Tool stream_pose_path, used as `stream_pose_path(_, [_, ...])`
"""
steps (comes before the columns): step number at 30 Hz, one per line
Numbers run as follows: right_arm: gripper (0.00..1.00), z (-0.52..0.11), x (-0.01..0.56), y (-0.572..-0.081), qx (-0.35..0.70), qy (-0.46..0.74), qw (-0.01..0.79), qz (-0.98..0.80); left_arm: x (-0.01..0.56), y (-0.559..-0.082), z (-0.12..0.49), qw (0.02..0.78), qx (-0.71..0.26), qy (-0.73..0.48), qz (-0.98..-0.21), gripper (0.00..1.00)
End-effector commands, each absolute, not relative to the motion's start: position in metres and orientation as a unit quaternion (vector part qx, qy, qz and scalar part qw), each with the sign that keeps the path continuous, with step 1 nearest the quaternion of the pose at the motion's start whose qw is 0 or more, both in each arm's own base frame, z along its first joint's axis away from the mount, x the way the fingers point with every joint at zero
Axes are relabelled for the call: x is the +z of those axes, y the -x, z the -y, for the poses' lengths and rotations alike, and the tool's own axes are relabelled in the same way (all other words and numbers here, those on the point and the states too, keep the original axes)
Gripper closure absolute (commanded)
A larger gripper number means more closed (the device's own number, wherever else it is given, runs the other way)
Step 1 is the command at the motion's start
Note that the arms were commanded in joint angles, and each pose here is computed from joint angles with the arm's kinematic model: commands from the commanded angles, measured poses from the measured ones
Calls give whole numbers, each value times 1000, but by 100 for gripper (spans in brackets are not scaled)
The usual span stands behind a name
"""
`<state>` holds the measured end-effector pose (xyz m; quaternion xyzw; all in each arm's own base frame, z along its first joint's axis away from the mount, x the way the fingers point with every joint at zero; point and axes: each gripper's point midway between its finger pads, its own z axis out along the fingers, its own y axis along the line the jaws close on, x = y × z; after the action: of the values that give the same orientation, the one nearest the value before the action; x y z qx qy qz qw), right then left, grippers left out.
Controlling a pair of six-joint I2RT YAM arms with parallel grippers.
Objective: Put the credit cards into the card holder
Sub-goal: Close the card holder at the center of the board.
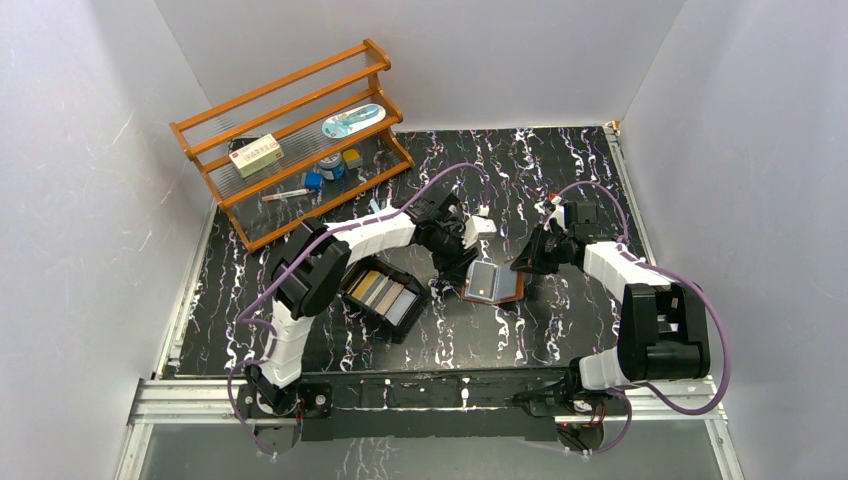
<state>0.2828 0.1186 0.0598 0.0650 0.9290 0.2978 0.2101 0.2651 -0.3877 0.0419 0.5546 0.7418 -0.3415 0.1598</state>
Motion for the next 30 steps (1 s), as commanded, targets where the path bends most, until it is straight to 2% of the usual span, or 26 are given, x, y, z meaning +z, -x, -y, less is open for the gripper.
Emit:
stream_pose_path(1, [84, -122, 71, -288, 314, -47, 219, -923, 72, -276, 382, 225, -309, -651, -655, 58])
stream_pose_path(11, [81, -126, 70, -289, 325, -49, 217, -919, 62, -261, 382, 218, -334, -691, -602, 52])
stream_pose_path(16, [80, -127, 68, -285, 329, -52, 214, -918, 55, -269, 386, 236, -314, -700, -596, 50])
stream_pose_path(25, [80, -129, 73, -285, 336, -53, 214, -916, 53, -272, 398, 270, -303, -702, -586, 49])
stream_pose_path(30, [80, -130, 71, -284, 340, -60, 209, -915, 49, -270, 396, 272, -296, -706, -583, 54])
